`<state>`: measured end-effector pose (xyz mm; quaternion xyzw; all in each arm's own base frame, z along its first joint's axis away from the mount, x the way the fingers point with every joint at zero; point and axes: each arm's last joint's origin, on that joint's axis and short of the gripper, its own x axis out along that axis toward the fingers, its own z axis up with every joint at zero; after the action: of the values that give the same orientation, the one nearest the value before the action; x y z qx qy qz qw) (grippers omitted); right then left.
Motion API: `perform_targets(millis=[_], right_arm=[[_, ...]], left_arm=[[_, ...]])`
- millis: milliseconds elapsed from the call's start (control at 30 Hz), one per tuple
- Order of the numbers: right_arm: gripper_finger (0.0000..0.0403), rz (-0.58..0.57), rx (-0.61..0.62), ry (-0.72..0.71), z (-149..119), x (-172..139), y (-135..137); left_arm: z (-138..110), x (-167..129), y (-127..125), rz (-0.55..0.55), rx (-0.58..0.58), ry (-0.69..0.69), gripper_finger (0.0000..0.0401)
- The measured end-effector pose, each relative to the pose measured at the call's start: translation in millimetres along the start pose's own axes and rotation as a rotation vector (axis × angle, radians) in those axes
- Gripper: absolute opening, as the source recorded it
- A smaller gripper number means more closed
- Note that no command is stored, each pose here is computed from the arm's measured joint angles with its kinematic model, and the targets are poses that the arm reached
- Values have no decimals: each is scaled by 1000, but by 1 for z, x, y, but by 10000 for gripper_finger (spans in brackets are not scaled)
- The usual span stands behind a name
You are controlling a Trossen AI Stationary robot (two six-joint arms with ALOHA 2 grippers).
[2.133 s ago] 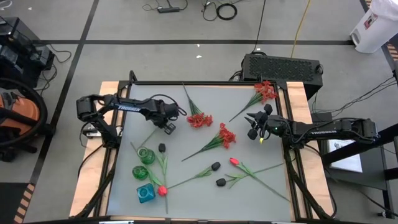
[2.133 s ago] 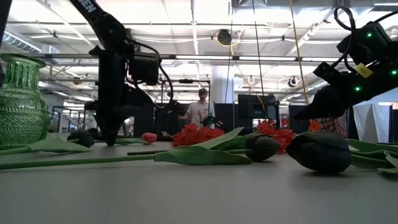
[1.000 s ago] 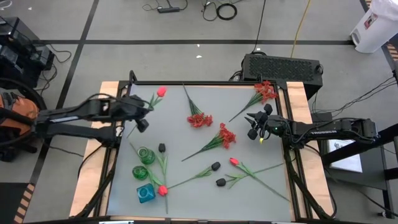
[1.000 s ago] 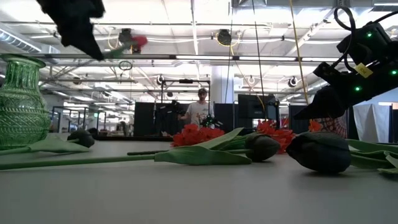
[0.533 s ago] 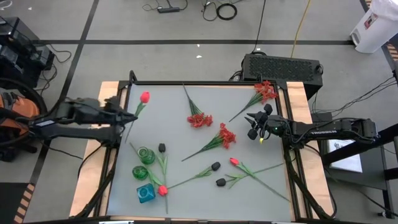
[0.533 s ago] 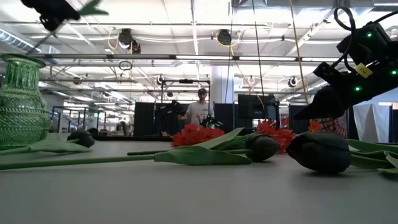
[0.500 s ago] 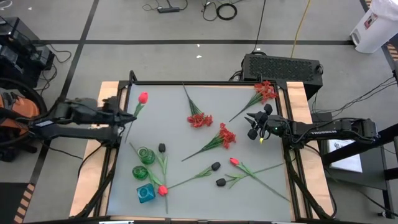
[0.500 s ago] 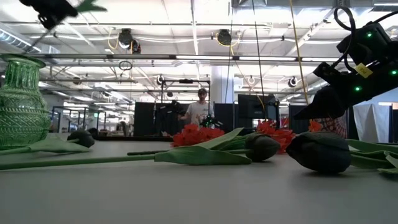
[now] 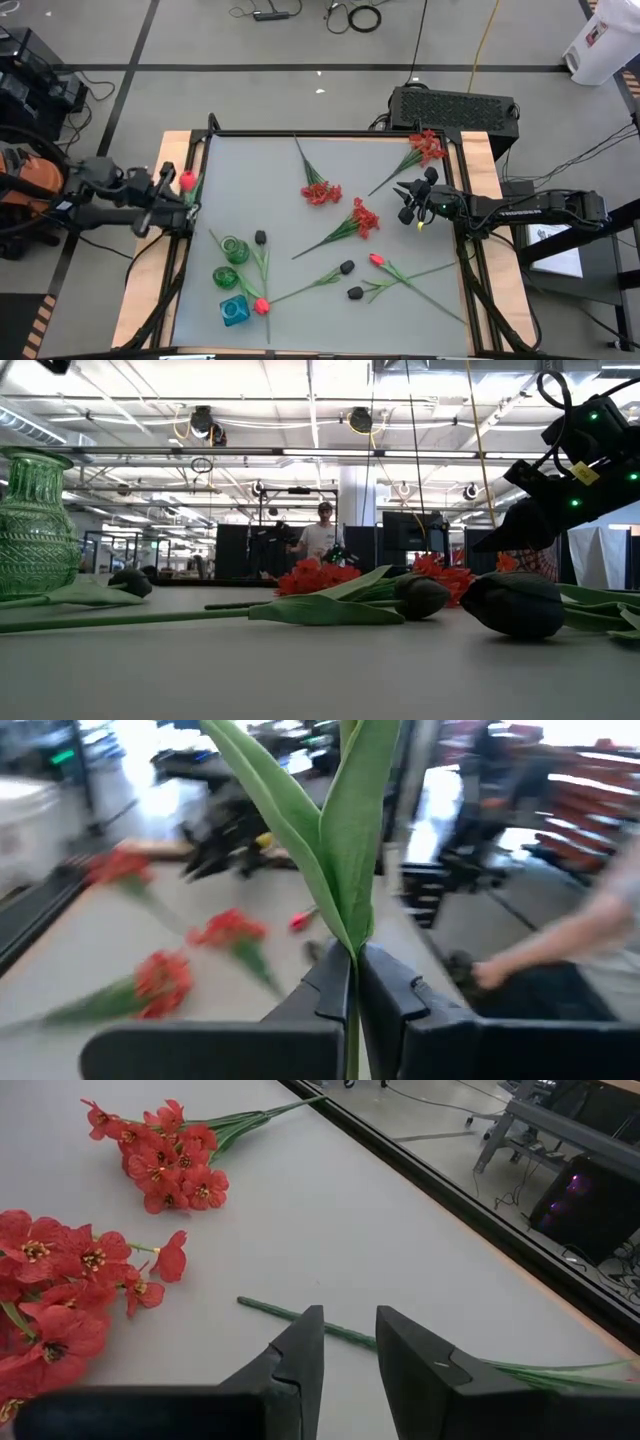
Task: Sort flowers into vase by color
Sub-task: Put the top light orange flower into the bottom green vase
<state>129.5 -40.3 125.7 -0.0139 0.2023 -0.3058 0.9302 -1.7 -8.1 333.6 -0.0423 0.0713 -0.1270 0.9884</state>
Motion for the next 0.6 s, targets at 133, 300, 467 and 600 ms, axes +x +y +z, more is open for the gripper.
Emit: perform_targets(millis=[133, 300, 467, 600], right_arm=[[86, 0, 0, 0, 0, 0, 0], [86, 0, 0, 0, 0, 0, 0], [86, 0, 0, 0, 0, 0, 0], [86, 0, -1, 0, 0, 0, 0]], left_arm=[[0, 11, -1, -168, 72, -63, 13], [-13, 37, 4, -296, 100, -114, 13], [-28, 52, 9, -294, 29, -94, 13], [-33, 60, 12, -296, -32, -111, 13]])
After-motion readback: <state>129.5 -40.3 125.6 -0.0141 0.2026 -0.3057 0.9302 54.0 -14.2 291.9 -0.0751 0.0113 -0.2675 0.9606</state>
